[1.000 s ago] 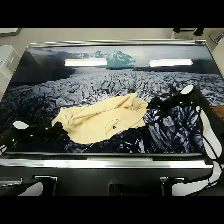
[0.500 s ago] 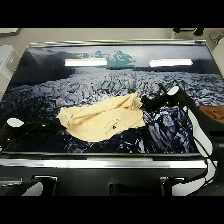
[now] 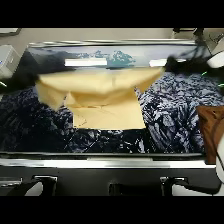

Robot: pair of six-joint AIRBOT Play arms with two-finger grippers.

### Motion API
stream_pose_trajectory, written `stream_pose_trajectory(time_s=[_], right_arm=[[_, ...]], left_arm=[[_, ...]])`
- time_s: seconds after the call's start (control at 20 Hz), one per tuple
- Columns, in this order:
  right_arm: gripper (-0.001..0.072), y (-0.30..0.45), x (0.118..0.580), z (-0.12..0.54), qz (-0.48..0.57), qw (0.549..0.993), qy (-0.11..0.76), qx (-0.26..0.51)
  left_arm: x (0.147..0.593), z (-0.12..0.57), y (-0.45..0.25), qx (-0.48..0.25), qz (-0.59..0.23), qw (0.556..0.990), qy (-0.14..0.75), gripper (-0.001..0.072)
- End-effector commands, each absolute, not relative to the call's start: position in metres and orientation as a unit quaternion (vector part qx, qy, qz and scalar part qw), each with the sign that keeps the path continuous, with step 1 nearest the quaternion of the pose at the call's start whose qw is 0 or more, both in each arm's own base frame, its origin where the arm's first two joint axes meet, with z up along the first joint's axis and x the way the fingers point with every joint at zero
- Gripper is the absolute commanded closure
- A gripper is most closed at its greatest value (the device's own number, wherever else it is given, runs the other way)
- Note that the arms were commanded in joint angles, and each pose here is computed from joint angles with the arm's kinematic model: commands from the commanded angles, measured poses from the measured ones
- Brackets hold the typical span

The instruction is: Fold the clothes and pants, and hang the long-sleeved shirts on hangers.

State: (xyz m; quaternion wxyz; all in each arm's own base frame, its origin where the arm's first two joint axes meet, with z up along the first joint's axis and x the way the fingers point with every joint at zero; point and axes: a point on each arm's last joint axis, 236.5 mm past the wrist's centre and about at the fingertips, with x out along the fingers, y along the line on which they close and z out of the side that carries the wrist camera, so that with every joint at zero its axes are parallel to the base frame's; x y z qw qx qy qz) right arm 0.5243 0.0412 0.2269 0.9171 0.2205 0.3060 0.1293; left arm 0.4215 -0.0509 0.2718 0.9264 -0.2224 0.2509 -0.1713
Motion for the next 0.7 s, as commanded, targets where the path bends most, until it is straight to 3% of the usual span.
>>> stream_pose_trajectory(time_s=[0.0, 0.15, 0.3, 0.45, 0.65], right_arm=[[0.0677, -0.007, 0.435, 0.504, 0.087, 0.989, -0.050, 0.110], [0.0677, 0.002, 0.316, 0.613, 0.066, 0.973, -0.214, 0.054], [0.0677, 0.008, 0.255, 0.652, 0.061, 0.954, -0.289, 0.047], [0.0677, 0.000, 0.244, 0.668, 0.050, 0.941, -0.331, 0.055], [0.0677, -0.003, 0.310, 0.624, 0.064, 0.966, -0.239, 0.077]], left_arm=[[0.335, 0.543, -0.054, -0.117, -0.185, 0.973, -0.079, 0.0686], [0.236, 0.635, -0.079, -0.106, -0.217, 0.949, -0.201, 0.0686], [0.204, 0.646, -0.087, -0.140, -0.236, 0.935, -0.224, 0.0686], [0.208, 0.648, -0.082, -0.156, -0.234, 0.930, -0.236, 0.0686], [0.276, 0.588, -0.082, -0.172, -0.231, 0.949, -0.129, 0.0686]])
